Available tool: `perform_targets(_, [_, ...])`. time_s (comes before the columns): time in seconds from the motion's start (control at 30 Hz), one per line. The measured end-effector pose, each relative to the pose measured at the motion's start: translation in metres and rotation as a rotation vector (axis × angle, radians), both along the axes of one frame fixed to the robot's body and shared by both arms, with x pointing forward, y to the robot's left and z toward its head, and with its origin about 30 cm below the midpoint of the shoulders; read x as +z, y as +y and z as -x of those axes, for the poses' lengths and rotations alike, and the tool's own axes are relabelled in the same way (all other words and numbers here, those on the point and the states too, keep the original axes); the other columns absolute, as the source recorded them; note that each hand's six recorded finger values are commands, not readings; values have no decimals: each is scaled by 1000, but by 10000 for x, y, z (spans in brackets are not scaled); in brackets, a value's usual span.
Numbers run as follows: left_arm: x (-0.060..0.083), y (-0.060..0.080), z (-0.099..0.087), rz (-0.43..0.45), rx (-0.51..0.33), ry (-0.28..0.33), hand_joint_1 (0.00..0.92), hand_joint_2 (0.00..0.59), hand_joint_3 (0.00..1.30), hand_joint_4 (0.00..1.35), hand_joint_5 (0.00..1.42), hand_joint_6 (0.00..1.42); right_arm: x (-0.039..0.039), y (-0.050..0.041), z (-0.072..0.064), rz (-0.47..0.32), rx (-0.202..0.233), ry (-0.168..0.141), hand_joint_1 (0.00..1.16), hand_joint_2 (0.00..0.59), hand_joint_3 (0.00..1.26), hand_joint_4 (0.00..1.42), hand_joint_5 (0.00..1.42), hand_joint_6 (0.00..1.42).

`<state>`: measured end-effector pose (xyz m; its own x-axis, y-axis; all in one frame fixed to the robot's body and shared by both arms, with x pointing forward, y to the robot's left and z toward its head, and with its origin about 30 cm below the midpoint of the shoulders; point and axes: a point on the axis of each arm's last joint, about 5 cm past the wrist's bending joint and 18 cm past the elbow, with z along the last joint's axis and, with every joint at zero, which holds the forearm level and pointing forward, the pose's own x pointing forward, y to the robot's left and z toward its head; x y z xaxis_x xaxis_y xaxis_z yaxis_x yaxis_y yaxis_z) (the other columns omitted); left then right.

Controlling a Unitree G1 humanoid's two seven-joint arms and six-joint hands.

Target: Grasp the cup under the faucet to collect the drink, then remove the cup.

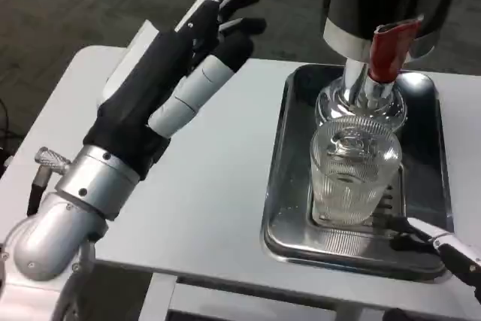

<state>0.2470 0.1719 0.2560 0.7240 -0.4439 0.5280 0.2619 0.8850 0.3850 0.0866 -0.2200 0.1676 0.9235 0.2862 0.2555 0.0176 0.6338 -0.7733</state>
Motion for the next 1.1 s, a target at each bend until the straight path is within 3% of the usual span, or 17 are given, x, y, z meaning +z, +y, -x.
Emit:
perform_targets(0.37, [30,-25,-177,144,-107,89,93,10,190,296,319,249,-16,26,-2,-11,6,5,482,340,193,275,235,165])
perform_targets(0.63, [175,-164,-300,136,-179,70,91,9,204,315,334,254,-23,33,-2,-17,0,8,481,340,193,276,235,165])
perform_targets(0.83, [180,-295,-315,108,-272,79,91,8,222,327,350,269,-22,32,-5,-18,-2,7,474,346,193,279,235,165])
perform_targets(1.1, [202,-419,-319,106,-330,83,91,8,240,328,352,273,-20,32,-13,-19,-3,5,467,349,193,287,235,165])
